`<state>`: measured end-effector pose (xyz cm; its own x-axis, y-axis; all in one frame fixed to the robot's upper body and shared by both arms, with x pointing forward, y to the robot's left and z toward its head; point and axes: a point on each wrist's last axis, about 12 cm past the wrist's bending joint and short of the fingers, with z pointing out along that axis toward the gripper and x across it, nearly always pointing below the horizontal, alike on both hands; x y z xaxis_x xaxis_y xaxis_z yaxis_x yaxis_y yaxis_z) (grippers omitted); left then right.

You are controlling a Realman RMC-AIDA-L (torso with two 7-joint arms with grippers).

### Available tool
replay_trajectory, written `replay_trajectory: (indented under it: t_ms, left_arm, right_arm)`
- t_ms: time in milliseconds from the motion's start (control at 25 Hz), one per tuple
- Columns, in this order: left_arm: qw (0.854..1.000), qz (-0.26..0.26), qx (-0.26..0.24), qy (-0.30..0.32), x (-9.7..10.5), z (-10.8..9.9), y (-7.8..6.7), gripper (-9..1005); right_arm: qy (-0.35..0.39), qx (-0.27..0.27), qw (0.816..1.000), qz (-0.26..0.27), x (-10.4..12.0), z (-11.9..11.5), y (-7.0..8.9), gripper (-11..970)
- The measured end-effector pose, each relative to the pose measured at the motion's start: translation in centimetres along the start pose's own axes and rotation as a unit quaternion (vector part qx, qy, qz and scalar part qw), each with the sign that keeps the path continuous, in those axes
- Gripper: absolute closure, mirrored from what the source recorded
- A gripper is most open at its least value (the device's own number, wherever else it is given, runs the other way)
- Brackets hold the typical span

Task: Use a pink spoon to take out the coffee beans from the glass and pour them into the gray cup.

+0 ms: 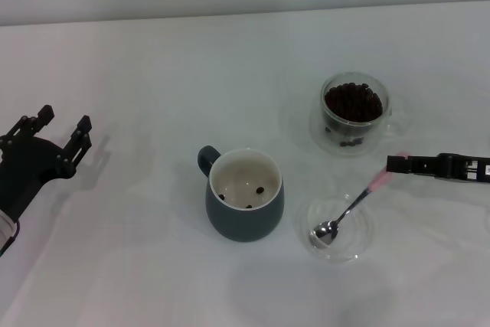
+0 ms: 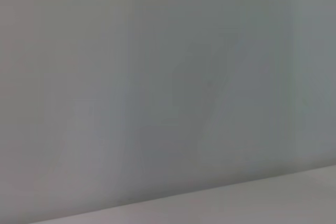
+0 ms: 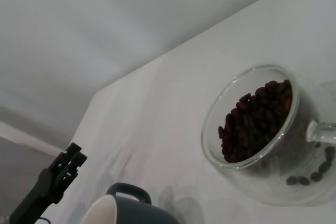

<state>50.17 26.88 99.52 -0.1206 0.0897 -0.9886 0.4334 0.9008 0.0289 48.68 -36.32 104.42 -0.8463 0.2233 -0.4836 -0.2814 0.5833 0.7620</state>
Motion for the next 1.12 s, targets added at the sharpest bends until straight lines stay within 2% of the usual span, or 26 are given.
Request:
replay_trajectory:
  t_ms: [400, 720, 920, 1120]
  left_arm:
    - [1.0, 0.0, -0.002, 0.003, 0.1, 0.0, 0.1, 386]
    - [1.0, -0.002, -0.008, 0.001, 0.1, -0.1, 0.3, 387]
    - [1.0, -0.003, -0.01, 0.002, 0.1, -0.1, 0.3, 387]
    - [1.0, -0.004, -0.014, 0.0, 0.0, -0.1, 0.5, 387]
  right_arm:
    - [-0.011, 0.009, 1.0, 0.005, -0.3, -0.1, -0.2, 647]
    - [-0.068, 0.033, 0.997, -0.005, -1.9, -2.2, -0.9, 646]
    - [-0.122, 0.05, 0.991, -0.035, -3.0, -3.9, -1.1, 645]
    - [-0.188, 0.077, 0.975, -0.088, -3.4, -5.1, -1.6, 645]
